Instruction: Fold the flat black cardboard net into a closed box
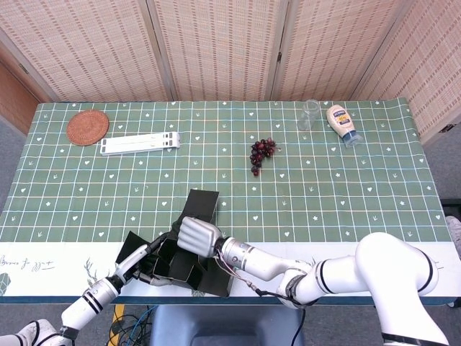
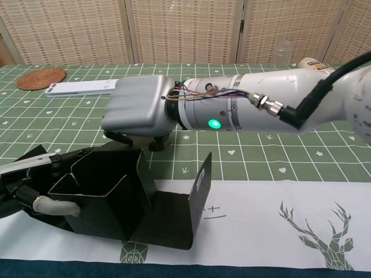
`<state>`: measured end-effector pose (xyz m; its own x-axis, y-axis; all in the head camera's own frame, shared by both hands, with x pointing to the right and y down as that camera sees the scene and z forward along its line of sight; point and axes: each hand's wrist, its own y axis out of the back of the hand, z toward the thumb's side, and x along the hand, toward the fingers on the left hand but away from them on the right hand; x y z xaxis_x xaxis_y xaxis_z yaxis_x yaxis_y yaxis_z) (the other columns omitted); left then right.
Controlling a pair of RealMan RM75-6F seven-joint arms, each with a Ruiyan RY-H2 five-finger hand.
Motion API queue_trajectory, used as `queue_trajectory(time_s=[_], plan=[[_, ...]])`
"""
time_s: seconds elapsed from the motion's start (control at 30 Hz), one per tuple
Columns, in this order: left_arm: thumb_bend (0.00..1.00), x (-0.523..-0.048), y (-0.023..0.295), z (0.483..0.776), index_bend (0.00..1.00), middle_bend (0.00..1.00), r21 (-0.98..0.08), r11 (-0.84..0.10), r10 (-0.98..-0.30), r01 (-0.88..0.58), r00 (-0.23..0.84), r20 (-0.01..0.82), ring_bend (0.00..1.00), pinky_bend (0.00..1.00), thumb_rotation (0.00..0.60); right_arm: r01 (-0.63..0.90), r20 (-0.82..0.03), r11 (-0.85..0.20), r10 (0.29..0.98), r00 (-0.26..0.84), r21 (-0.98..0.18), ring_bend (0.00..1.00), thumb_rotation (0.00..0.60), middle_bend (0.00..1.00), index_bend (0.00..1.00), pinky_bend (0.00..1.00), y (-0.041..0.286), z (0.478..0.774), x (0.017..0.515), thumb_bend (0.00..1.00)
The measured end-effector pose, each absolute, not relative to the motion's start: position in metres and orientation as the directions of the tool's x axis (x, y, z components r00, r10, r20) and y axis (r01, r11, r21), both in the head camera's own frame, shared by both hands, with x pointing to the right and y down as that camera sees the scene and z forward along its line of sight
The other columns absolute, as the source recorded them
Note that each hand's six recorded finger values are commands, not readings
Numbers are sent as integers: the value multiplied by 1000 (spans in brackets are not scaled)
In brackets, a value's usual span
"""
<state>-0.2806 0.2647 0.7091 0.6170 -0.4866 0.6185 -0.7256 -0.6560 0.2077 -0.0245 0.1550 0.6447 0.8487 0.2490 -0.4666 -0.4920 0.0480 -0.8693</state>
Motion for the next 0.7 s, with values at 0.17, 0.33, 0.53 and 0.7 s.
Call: queue_trajectory(time_s=[0.17,0.33,0.53,0.7], plan=[[93,-279,266,712,45,15,217,-662,-476,-717,627,617,714,929,600,-483,-457,60,242,856,-873,881,600,454,427,1000,157,645,-27,359],[93,-277,267,714,70,36,222,-663,-474,-715,631,614,714,929,600,-464,-433,93,236,870,-881,881,600,455,427,1000,159,644,-29,367],[93,-277,267,715,142,110,222,-661,-478,-717,631,611,718,929,600,-441,-407,117,233,883,-890,881,600,455,428,1000,160,644,-31,369],[93,-278,268,716,267,247,225,-660,-480,-717,633,608,728,929,600,-426,-391,107,248,887,-898,878,600,370,396,1000,159,644,-30,369]])
